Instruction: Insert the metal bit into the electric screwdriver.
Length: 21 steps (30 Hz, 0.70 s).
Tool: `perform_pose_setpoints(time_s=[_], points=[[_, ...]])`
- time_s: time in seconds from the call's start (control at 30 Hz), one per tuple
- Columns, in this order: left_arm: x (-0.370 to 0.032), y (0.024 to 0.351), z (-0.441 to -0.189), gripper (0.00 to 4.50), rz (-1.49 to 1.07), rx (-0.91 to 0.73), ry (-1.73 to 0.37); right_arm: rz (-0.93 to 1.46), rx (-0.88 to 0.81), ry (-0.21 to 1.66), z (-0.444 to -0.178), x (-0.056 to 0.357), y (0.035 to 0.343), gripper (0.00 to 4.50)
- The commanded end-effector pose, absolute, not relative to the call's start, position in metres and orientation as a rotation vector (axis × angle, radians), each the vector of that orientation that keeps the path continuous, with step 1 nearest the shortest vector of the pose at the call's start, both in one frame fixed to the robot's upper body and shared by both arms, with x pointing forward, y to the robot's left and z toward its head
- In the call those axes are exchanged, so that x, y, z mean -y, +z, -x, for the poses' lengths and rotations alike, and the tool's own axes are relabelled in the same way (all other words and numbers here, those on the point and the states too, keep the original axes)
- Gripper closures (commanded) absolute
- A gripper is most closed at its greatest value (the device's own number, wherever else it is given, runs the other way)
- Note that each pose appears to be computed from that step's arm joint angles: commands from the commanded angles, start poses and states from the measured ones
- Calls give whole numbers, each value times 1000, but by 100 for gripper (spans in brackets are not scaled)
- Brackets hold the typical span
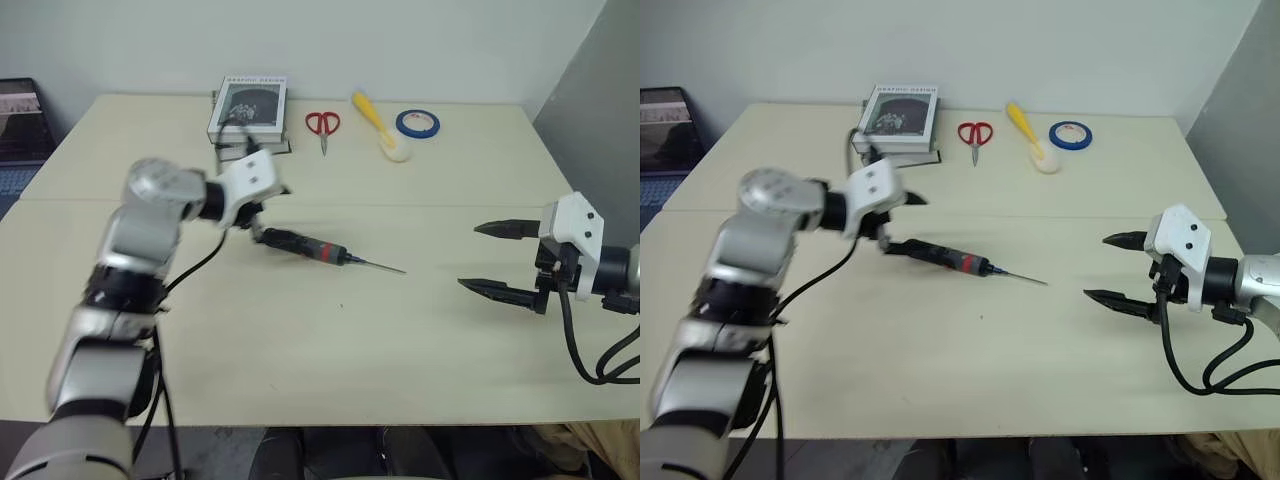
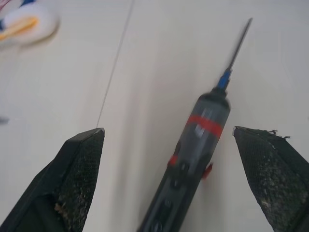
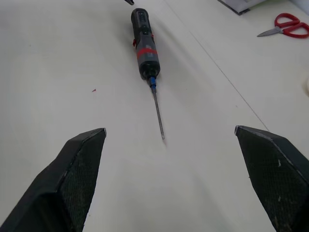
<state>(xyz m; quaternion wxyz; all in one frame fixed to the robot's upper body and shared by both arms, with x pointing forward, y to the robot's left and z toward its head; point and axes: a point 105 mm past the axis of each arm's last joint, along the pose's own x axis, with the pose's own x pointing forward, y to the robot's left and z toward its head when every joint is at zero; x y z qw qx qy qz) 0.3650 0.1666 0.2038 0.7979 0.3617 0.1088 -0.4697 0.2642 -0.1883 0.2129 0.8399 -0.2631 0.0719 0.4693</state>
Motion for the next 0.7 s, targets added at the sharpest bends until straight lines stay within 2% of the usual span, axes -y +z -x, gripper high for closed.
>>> perform_pose_setpoints(time_s=[0.03, 0.3, 0.43, 0.7], points=[[-209, 204, -331, 7, -773, -233, -891, 536, -106, 1009, -261, 196, 221, 0], [-250, 187, -280, 7, -626, -382, -824, 576, -97, 1008, -260, 213, 217, 0], [-252, 185, -271, 7, -575, -392, -809, 581, -99, 1019, -261, 218, 216, 0], [-251, 182, -271, 7, -534, -388, -793, 611, -90, 1022, -264, 232, 221, 0]])
